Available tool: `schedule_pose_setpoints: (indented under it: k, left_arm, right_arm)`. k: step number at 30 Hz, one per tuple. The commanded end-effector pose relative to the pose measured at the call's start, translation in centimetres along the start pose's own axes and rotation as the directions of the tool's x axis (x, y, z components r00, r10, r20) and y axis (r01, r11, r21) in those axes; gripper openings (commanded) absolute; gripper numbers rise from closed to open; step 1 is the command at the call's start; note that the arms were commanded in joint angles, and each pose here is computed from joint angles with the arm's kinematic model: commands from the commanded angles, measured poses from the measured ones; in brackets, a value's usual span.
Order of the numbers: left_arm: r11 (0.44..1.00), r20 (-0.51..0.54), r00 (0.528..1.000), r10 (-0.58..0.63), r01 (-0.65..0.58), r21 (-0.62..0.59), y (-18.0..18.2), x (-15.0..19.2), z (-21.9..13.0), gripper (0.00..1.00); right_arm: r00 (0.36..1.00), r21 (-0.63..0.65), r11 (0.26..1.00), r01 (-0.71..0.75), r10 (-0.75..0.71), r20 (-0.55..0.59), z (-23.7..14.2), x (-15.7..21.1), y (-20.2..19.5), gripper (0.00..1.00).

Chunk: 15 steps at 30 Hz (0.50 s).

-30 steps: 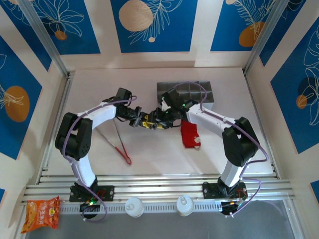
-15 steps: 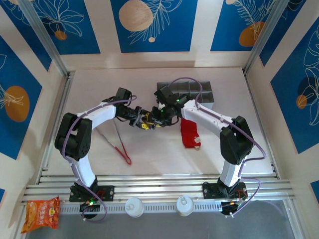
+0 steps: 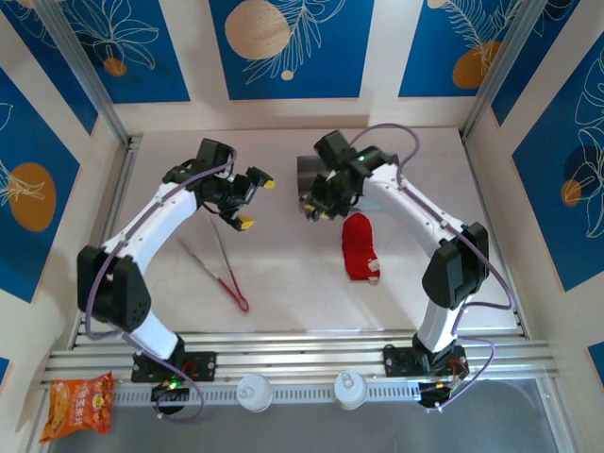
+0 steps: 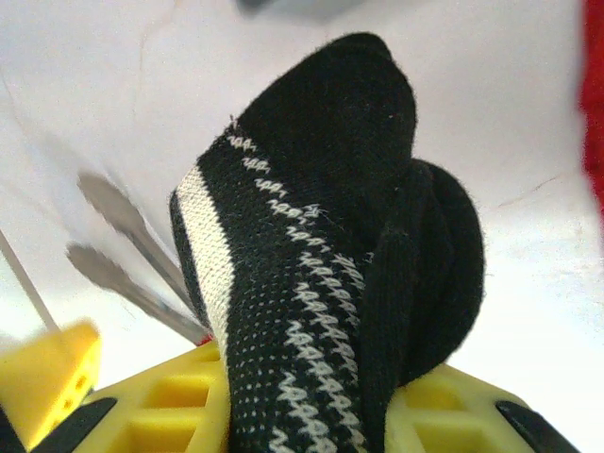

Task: Roll the socks

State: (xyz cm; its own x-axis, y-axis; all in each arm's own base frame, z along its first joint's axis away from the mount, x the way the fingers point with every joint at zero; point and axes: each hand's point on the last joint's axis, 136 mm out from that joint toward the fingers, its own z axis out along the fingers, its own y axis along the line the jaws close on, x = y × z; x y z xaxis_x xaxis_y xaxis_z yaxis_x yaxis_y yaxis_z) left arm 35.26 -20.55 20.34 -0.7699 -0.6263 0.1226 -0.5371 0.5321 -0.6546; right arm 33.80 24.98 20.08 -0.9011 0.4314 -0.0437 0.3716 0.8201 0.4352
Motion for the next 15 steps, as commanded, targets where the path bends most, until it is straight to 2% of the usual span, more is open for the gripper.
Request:
schedule_pose_setpoints:
  k: [1, 3, 7, 9, 13, 15]
  left_arm:
    - [0.981, 0.172, 0.967, 0.19, -0.178, -0.081, 1.9, -0.7, -3.7, 0.99]
    - [0.965, 0.234, 0.936, 0.264, -0.257, -0.058, 2.1, -0.1, -5.7, 0.98]
    - [0.951, 0.3, 0.905, 0.303, -0.305, -0.038, 3.7, 0.9, -8.3, 0.97]
    - [0.951, 0.293, 0.907, 0.302, -0.306, -0.035, 4.6, 1.6, -8.7, 0.96]
    - [0.95, 0.255, 0.916, 0.31, -0.308, -0.047, 6.3, 2.8, -9.0, 0.96]
    - [0.948, 0.25, 0.915, 0.316, -0.313, -0.056, 7.0, 3.2, -9.2, 0.96]
  right_arm:
    - [0.986, 0.055, 0.985, -0.164, 0.165, -0.027, -0.8, -2.6, -0.6, 0.0]
    - [0.979, 0.064, 0.978, -0.198, 0.2, -0.036, -0.5, -4.2, 0.3, 0.0]
    - [0.962, 0.099, 0.962, -0.255, 0.263, -0.075, 0.9, -6.2, 1.5, 0.0]
    - [0.95, 0.113, 0.951, -0.289, 0.299, -0.092, 1.9, -7.0, 1.7, 0.0]
    - [0.938, 0.035, 0.947, -0.321, 0.322, -0.131, 4.0, -8.4, 3.5, 0.0]
    - [0.93, 0.036, 0.937, -0.347, 0.348, -0.117, 4.6, -8.8, 3.4, 0.0]
